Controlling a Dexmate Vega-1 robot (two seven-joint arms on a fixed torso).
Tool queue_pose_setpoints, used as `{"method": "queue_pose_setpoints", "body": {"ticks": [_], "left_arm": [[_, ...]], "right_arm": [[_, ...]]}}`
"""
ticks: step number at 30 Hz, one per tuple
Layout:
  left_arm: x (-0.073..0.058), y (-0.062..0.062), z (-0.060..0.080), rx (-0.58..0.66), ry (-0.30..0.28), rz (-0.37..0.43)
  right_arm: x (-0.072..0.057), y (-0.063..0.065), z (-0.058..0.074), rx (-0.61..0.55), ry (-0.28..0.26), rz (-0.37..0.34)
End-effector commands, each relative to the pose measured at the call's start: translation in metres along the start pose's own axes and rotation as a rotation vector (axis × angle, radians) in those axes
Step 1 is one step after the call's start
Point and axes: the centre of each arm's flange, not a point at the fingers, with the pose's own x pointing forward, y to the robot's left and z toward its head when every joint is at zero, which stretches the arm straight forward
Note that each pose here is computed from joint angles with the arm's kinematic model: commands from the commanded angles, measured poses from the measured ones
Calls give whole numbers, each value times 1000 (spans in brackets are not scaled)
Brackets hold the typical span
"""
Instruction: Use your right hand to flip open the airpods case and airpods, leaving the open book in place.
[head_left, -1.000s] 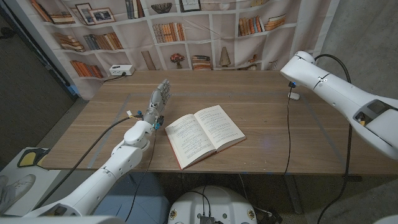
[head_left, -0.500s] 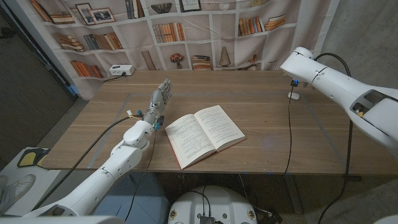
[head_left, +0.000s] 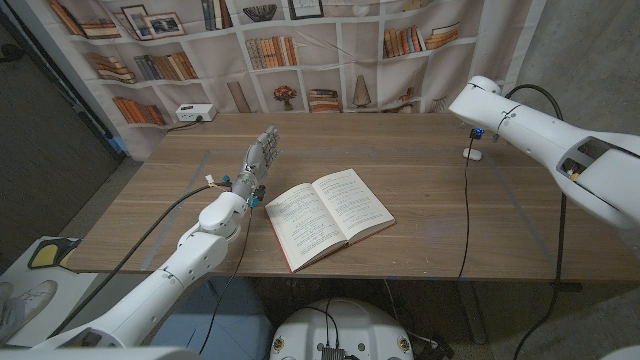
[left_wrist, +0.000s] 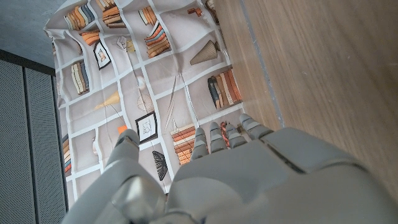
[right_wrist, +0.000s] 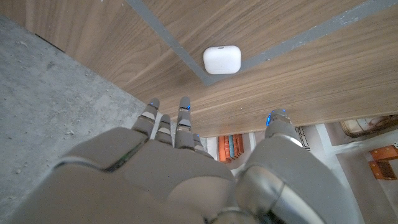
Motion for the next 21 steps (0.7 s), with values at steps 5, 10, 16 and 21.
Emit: {"method": "queue_pose_setpoints", "body": {"ticks": [5, 10, 16, 21], "left_arm": [[-3, -5, 0, 0, 14, -8], [-3, -5, 1, 1, 15, -6], [-3, -7, 0, 2, 18, -6], [-3, -8, -2, 3, 23, -6]], "right_arm": [[15, 0, 2, -1, 32, 31], [19, 0, 6, -15, 42, 53], [23, -2, 10, -16, 54, 51], [26, -1, 12, -7, 53, 60]]}}
